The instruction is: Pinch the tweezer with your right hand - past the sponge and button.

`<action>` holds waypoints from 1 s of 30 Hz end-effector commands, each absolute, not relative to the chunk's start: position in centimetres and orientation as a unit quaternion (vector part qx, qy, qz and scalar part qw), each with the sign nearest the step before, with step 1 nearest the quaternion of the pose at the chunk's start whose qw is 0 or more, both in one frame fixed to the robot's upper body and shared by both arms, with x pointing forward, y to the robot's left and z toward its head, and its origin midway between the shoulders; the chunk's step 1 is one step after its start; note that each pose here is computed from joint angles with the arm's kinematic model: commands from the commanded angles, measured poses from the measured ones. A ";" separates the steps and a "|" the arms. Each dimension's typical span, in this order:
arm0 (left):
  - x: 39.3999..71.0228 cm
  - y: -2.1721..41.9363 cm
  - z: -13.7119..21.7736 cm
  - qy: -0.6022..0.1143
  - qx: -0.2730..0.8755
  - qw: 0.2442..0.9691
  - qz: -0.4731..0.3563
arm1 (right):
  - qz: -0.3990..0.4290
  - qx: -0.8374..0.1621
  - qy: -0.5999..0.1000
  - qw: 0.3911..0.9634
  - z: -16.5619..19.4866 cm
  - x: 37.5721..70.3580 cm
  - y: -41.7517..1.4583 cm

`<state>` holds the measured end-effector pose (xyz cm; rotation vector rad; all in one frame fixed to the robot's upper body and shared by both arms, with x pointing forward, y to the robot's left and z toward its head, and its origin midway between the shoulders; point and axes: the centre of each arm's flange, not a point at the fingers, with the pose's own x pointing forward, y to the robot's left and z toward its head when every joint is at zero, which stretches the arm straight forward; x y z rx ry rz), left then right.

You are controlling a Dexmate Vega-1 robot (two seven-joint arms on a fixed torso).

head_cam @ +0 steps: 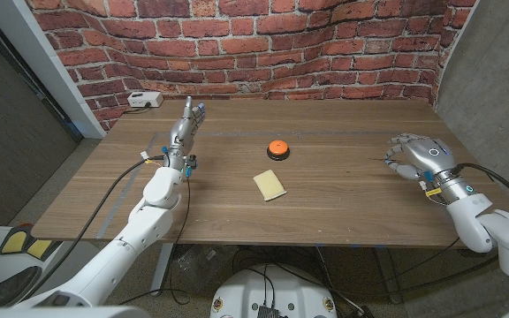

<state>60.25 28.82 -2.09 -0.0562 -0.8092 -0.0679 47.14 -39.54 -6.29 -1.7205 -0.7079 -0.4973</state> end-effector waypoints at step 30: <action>60.3 28.7 -1.8 -0.399 -0.030 0.916 -0.037 | -0.237 -0.722 -0.332 0.559 -5.6 46.1 -39.5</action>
